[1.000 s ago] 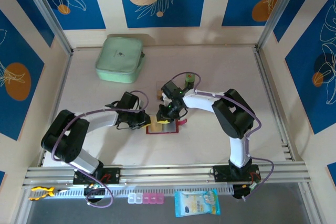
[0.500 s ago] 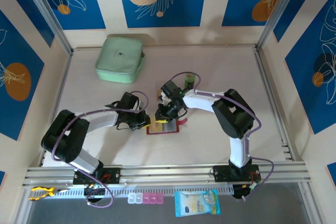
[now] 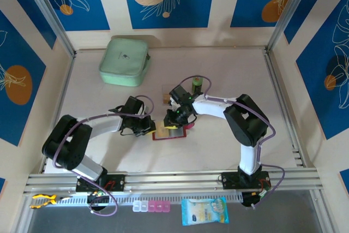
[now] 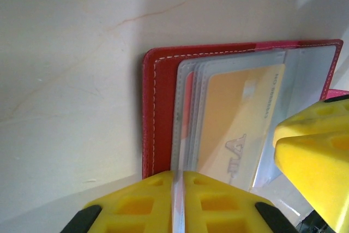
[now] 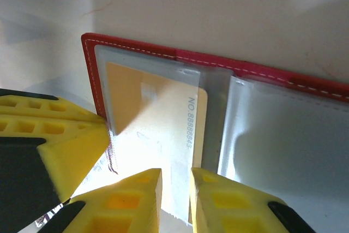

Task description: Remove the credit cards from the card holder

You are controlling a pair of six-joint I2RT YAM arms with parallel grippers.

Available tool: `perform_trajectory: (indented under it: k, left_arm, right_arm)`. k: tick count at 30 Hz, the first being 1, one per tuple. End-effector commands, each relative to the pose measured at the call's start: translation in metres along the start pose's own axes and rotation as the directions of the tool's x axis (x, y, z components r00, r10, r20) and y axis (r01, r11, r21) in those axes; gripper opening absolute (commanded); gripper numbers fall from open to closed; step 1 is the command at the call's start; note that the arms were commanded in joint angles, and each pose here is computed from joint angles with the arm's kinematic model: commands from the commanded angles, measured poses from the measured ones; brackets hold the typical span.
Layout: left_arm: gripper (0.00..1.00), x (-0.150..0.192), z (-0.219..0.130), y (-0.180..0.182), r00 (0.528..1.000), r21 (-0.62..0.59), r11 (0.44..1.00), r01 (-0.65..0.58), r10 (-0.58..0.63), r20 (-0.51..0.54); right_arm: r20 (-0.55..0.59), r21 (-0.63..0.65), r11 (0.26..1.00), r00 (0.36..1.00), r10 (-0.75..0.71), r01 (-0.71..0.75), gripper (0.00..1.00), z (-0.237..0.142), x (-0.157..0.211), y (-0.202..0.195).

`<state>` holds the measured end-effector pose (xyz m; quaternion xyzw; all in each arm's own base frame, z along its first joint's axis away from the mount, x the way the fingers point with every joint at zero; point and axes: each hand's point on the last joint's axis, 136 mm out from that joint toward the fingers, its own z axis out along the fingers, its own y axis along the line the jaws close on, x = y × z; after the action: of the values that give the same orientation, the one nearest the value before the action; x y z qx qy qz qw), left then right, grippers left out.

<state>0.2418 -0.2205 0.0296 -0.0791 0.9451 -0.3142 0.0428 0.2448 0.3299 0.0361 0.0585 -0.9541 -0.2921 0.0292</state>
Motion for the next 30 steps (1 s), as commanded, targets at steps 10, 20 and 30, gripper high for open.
perform_trajectory:
  k: [10,20,30]
  left_arm:
    - [0.11,-0.012,-0.002,-0.017,0.999,0.039,0.999,-0.036,0.036,-0.010]
    - [0.07,-0.002,0.009,0.004,0.999,-0.007,1.000,-0.005,0.005,-0.036]
    - [0.05,0.000,0.011,0.009,0.999,-0.023,1.000,-0.001,0.000,-0.039]
  right_arm:
    - [0.005,-0.006,1.000,1.000,0.009,-0.009,0.23,-0.006,0.003,0.000]
    - [0.002,-0.022,1.000,1.000,0.009,-0.009,0.23,-0.005,0.004,-0.001]
    - [-0.011,-0.045,0.999,1.000,0.011,-0.011,0.21,-0.001,0.003,0.002]
